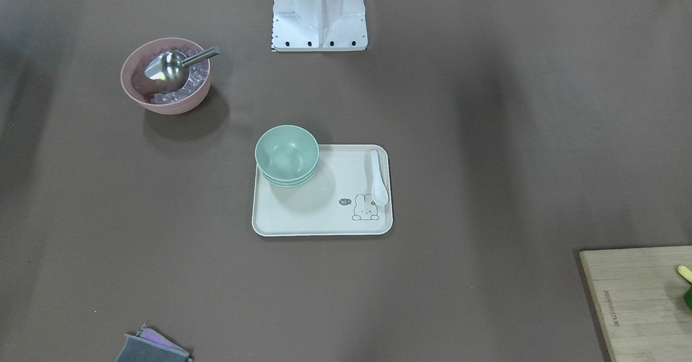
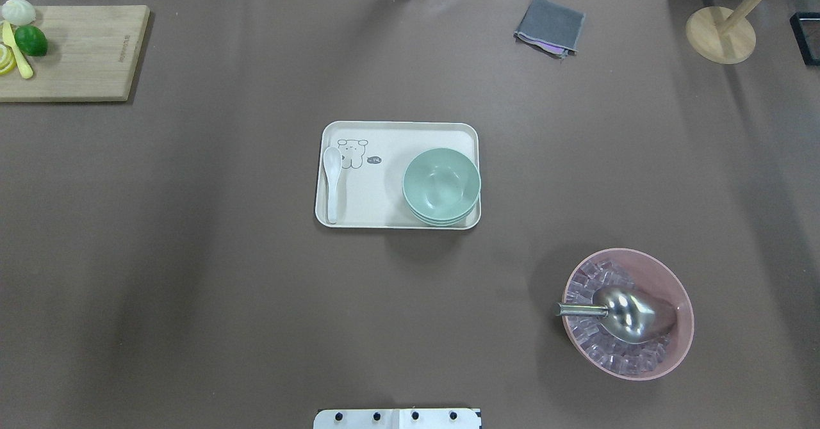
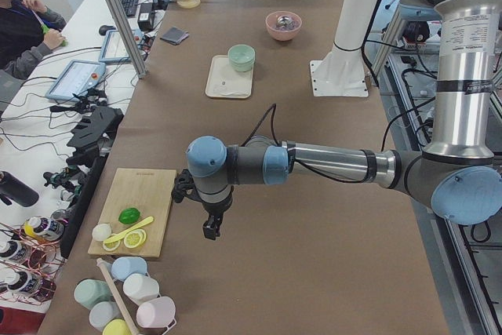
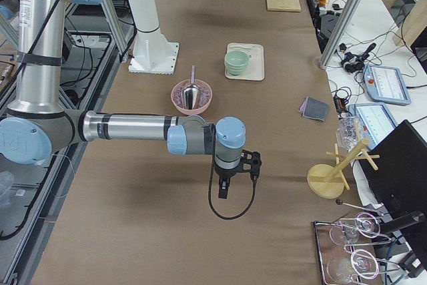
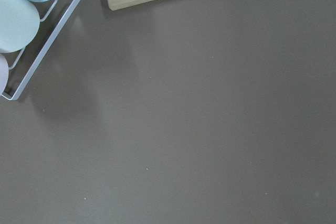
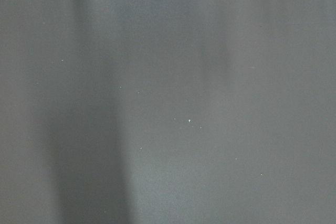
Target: Stack green bowls together
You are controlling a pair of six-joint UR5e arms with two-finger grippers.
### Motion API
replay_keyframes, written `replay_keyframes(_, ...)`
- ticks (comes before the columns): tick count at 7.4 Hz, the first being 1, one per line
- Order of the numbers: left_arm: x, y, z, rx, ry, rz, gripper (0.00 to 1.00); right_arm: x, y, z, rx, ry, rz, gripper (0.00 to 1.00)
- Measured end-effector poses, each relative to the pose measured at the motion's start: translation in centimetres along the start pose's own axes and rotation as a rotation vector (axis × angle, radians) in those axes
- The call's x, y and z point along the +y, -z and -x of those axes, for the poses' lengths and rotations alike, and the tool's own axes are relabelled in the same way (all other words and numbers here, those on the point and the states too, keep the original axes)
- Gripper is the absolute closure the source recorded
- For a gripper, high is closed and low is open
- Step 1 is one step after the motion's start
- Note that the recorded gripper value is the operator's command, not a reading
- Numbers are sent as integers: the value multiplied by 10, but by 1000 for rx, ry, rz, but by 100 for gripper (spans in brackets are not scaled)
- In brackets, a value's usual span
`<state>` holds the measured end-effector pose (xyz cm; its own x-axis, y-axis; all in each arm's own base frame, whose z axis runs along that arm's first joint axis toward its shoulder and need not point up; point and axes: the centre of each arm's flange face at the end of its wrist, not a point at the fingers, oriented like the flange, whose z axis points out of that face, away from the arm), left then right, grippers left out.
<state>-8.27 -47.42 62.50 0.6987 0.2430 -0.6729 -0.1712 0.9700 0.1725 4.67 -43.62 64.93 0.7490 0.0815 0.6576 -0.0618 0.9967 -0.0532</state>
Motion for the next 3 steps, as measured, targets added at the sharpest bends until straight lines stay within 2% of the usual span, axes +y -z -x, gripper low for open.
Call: replay_keyframes(3,0,0,0,1,1,1,2,-1,1,1,-2,12,-15,0)
